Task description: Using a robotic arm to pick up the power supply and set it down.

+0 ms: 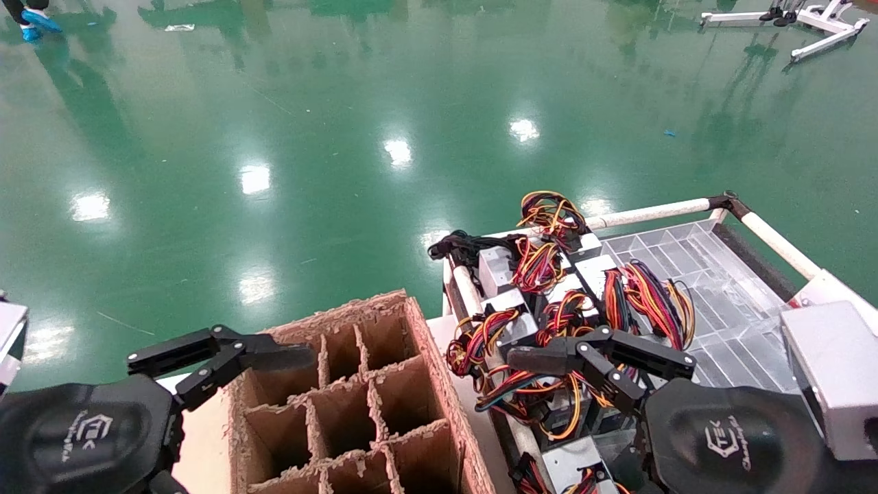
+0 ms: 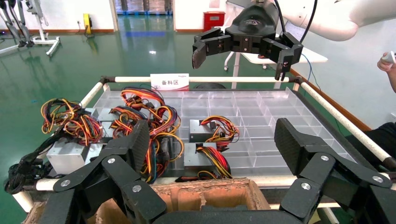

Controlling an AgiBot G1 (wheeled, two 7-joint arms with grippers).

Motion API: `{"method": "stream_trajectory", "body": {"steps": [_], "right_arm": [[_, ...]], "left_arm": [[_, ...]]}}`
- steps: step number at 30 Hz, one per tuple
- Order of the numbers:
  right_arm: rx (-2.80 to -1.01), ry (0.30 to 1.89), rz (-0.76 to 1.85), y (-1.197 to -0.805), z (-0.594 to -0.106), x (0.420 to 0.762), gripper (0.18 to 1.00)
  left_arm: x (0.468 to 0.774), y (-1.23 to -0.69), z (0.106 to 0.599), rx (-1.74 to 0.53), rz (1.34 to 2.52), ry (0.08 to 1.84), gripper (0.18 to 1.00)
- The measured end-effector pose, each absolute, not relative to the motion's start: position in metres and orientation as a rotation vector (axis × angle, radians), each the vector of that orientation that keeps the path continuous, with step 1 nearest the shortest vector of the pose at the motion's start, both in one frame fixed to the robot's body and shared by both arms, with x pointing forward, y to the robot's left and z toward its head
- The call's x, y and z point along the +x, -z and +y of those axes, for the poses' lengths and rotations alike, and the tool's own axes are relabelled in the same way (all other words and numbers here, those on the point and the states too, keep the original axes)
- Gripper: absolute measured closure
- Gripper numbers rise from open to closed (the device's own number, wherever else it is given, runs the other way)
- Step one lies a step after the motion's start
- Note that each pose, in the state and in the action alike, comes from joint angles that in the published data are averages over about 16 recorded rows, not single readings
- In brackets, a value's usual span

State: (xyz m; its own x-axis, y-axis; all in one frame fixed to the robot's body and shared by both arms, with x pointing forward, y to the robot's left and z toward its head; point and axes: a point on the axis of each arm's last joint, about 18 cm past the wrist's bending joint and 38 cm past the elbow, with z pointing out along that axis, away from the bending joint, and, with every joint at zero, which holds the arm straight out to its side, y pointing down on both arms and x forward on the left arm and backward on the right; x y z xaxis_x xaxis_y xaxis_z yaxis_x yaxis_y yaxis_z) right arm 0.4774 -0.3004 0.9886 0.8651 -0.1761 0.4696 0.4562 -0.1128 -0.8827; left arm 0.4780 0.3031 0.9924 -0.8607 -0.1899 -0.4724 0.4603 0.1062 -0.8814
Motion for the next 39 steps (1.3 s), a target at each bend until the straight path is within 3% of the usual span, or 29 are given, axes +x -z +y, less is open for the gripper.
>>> {"method": "stream_trajectory", "body": {"steps": [10, 16, 32, 39], "right_arm": [[-1.635, 0.513, -0.217, -0.975, -0.288, 0.486, 0.178], [-1.672, 0.459, -0.218, -0.958, -0.265, 0.498, 0.178], [-1.803, 0.268, -0.276, -0.907, -0.165, 0.54, 0.178], [-1.882, 0.214, -0.313, -0.887, -0.119, 0.556, 0.178]], "left_arm": [[0.478, -0.992, 0.303, 0.263, 1.915, 1.805, 0.274], [0.478, -0.992, 0.303, 0.263, 1.915, 1.805, 0.375], [0.478, -0.992, 0.303, 0.263, 1.915, 1.805, 0.749], [0.478, -0.992, 0.303, 0.263, 1.915, 1.805, 0.872]]}}
